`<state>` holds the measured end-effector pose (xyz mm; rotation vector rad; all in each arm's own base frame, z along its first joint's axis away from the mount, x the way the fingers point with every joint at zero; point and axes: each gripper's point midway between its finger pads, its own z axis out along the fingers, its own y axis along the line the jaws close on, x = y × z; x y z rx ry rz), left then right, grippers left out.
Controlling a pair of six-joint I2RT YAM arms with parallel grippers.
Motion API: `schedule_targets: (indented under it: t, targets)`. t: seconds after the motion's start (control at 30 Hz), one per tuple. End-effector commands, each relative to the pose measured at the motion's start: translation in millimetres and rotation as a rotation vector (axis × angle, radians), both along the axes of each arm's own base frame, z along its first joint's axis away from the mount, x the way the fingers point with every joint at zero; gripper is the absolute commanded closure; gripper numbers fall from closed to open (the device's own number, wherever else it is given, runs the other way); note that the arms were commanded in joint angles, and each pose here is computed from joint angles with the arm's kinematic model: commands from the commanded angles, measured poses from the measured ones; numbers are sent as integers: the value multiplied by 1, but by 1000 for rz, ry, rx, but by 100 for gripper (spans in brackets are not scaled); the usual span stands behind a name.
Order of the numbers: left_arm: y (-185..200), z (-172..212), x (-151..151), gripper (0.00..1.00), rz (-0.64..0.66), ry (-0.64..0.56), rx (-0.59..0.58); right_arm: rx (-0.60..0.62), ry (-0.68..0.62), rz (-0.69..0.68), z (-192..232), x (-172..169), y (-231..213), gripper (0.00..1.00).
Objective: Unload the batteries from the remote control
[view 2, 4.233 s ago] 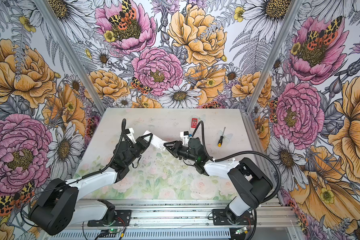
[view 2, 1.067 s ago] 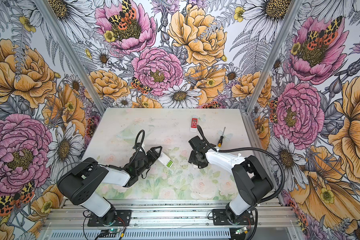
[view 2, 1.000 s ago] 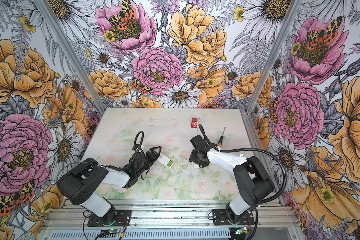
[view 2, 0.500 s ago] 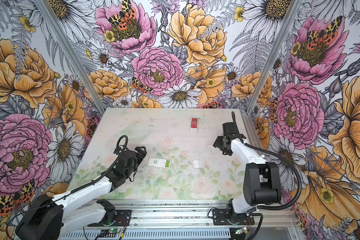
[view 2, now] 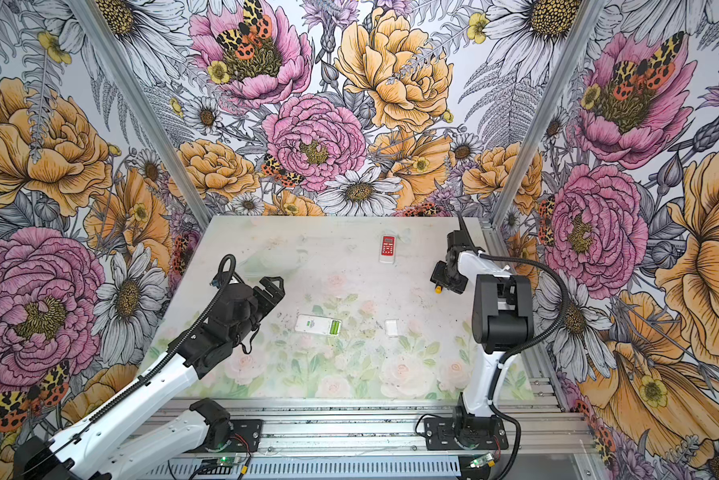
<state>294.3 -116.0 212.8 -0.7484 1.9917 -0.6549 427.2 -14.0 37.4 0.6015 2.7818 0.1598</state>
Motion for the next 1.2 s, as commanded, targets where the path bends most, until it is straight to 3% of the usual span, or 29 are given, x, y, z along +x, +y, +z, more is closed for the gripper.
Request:
schedule_targets:
  t: [0.0,0.13,0.5,0.57,0.7,0.83,1.0,1.17]
  targets:
    - [-10,5,-7,1,-83,14,54,6,-21,32,4,13,2,39]
    - [-15,12,-4,1,-101,5,64,5,-5,53,-6,14,3,43]
    - [-14,26,7,1,-123,-12,83,-11,28,106,-22,15,3,68]
    - [-11,25,10,1,-122,-1,45,-20,32,116,-22,14,4,75]
    - [-12,36,23,1,-121,4,-167,1,8,163,-7,5,15,89]
    - [-36,53,37,1,-191,-5,-275,36,-89,381,33,-14,63,93]
    - [-62,33,43,1,-222,75,-448,48,-116,674,79,-67,128,98]
    - [-82,26,37,1,-210,78,-452,122,-82,831,94,-117,173,99]
